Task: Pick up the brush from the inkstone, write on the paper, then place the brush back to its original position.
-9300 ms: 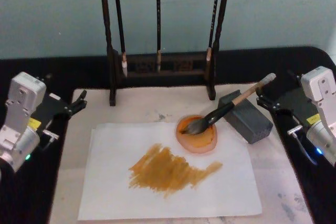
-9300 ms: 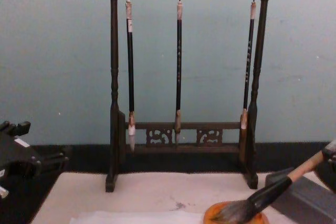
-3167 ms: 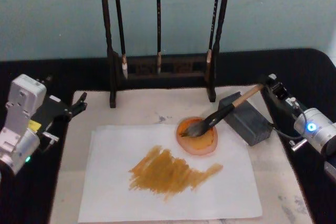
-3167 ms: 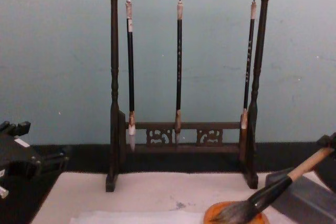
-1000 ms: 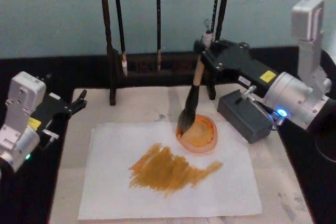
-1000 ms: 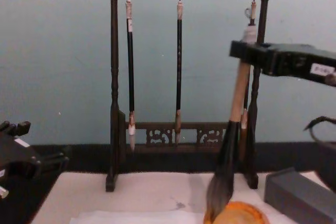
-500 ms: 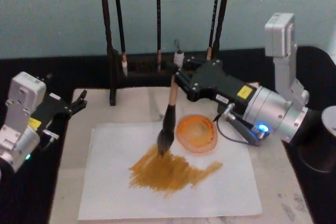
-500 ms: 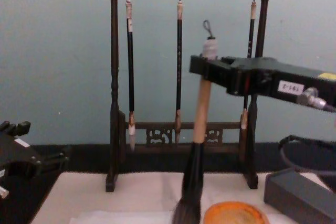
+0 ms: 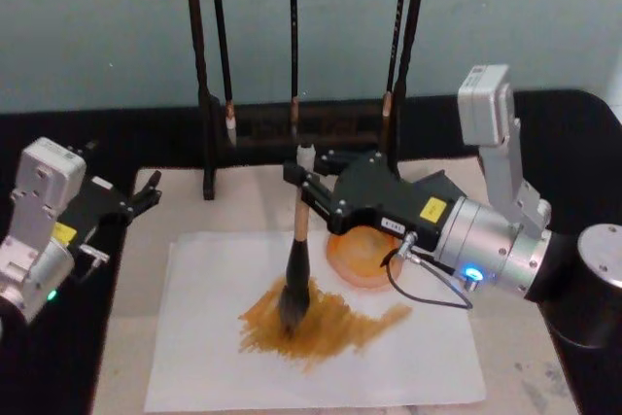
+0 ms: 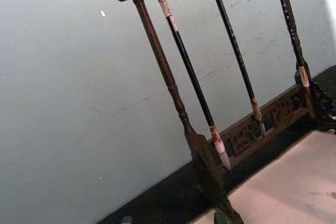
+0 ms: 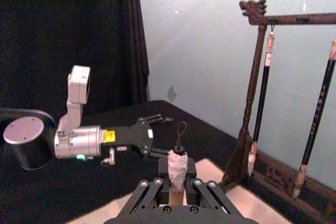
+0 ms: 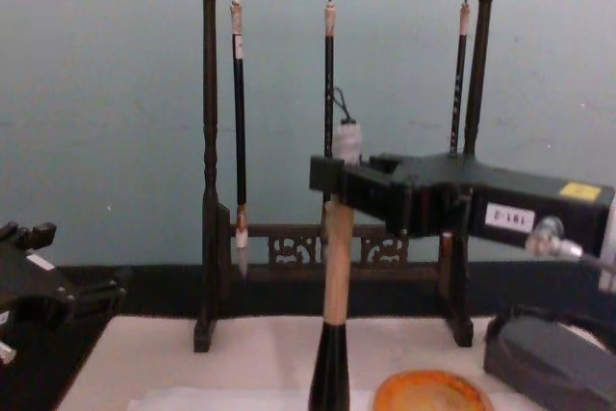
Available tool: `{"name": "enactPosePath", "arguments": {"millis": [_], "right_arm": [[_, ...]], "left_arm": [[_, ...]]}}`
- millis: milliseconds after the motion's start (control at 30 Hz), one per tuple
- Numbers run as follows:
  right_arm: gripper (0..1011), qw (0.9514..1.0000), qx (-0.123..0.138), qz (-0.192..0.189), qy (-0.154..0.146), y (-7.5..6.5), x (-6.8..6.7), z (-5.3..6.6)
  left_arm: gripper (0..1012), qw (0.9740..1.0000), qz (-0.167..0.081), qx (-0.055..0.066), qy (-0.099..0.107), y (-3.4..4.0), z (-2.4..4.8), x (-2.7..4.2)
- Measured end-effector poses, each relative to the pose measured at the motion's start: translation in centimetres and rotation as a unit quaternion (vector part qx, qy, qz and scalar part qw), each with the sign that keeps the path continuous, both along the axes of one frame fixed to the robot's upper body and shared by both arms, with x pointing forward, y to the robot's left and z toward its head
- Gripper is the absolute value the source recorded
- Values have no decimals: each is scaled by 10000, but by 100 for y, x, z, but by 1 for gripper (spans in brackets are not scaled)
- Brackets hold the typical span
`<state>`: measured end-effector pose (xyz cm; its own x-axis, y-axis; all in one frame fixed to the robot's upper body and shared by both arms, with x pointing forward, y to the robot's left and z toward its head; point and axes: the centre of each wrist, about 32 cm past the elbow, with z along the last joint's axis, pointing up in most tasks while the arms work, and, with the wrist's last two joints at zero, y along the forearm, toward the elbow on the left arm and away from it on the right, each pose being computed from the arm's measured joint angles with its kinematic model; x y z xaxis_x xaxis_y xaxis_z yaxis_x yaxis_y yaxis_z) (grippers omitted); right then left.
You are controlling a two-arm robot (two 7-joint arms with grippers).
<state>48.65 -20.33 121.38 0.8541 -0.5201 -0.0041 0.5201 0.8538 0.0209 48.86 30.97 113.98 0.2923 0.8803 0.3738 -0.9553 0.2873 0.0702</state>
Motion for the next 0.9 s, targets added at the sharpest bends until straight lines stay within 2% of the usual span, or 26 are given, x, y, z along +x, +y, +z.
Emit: {"name": "enactPosePath", "arguments": {"millis": [433,900], "right_arm": [[166,9993,-54,-360,-40,-80,96,-80],[166,9982,42,-586,-124,-131,161,-46]], "left_arm": [[1010,10000,0,0,0,0,0,0],[1010,10000,0,0,0,0,0,0]]}}
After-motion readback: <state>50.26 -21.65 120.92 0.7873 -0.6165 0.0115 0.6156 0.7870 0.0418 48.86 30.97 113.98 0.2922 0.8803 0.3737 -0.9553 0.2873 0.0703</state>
